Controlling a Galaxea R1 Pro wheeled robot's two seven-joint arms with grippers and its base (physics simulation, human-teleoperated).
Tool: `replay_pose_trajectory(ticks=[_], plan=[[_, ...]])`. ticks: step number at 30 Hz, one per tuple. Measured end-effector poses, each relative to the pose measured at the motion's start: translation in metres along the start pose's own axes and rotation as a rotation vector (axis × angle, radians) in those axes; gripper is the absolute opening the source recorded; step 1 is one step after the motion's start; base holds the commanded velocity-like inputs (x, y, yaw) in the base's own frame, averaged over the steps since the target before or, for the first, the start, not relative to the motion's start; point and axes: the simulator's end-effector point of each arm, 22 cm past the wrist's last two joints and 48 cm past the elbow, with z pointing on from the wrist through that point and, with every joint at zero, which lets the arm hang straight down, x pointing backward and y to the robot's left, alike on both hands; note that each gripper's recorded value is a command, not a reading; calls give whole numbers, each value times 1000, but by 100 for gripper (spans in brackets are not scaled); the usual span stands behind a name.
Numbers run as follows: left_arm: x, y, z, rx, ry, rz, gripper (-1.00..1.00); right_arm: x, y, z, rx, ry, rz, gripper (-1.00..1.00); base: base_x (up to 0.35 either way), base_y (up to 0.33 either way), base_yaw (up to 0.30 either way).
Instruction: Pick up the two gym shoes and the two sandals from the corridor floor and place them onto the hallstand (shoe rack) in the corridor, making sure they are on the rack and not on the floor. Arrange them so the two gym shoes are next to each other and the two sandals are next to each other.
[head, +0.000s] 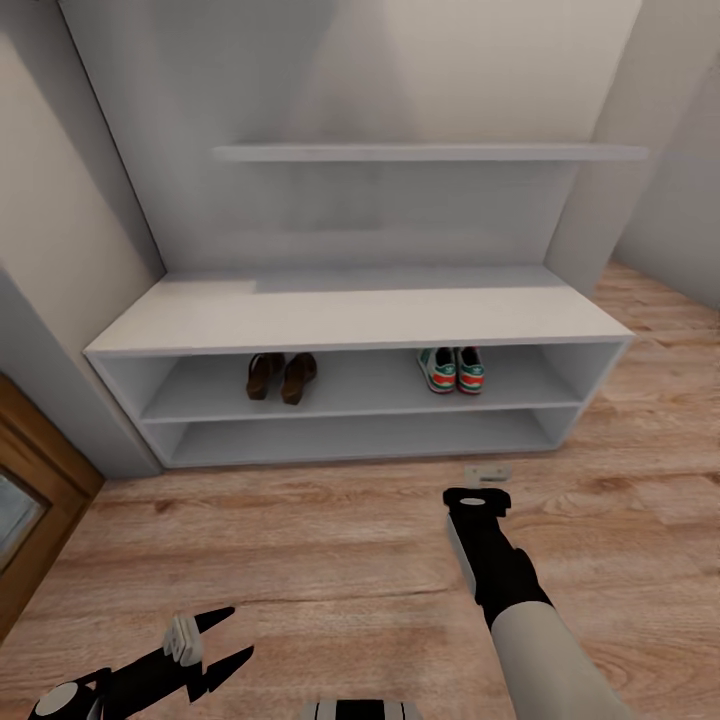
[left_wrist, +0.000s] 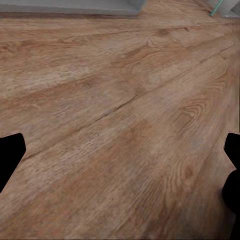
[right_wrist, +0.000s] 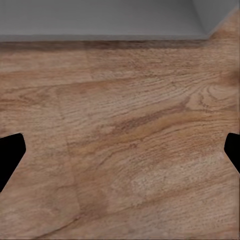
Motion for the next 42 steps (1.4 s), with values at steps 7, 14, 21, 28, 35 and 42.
replay_pose_trajectory(ticks=[7, 14, 21, 28, 35, 42], plan=[[-1, 0, 0, -2, 0, 3, 100, 0, 0, 0, -1, 0, 0, 100, -88, 0, 0], [-1, 0, 0, -1, -1, 4, 100, -3, 0, 0, -1, -18, 8, 100, -8, 0, 0], [-9, -1, -2, -2, -12, 18, 100, -10, -1, -6, -3, -36, 12, 100, -1, 0, 0], [-21, -4, -4, -3, -29, 38, 100, -5, 2, -12, -14, -23, 0, 100, 0, 0, 0], [-33, -6, -7, -4, -45, 60, 100, 12, 18, -12, -45, -58, 0, 100, 0, 0, 0], [-44, -9, -10, -7, -61, 78, 100, 43, 35, -16, -82, -67, -18, 100, 0, 0, 0]])
